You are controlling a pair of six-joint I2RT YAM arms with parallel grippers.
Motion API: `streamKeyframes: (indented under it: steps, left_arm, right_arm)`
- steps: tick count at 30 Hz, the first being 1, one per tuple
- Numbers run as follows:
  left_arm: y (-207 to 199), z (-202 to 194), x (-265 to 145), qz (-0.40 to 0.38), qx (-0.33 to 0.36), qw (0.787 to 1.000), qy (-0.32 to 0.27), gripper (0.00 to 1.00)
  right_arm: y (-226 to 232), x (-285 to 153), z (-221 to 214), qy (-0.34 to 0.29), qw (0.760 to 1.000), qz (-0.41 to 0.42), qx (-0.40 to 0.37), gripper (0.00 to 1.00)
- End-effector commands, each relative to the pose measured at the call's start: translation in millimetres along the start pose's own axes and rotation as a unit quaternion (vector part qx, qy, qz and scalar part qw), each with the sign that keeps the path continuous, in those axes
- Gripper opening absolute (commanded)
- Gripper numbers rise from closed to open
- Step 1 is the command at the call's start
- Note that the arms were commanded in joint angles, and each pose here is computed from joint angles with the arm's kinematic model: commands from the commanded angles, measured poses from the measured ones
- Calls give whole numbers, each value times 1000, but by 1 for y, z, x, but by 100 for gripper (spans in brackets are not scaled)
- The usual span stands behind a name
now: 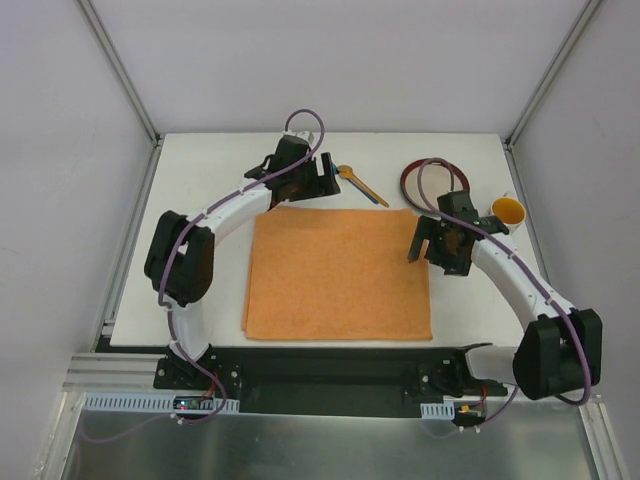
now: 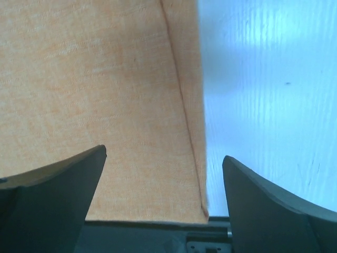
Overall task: Set the dinner table for one person
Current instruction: Move the cup to the corner of the board.
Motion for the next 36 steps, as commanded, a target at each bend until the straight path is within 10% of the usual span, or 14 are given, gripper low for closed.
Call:
streamKeyframes:
  steps: [1,19,36]
  left_arm:
    - [5,-8,-41,6,38,999,-11,83]
    - [28,-62,-141,5,55,998,0,83]
    - [33,-79,-145,18,85,995,40,82]
  right_arm:
    - [-5,8,34,-12,999,-23,-21,96]
    - [-20,80,164,-19,998,22,60,97]
    - [-64,114,223,-25,996,29,82,99]
Point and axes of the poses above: each gripper's point midway between its finger pads, its own x axis out along the fingers, its own y axis along the line the jaws close on, z = x × y, the point moved 10 cm from there along -x, back along the fingers, and after that the axes turned 5 degrees about -x, right-handed, at the moved point
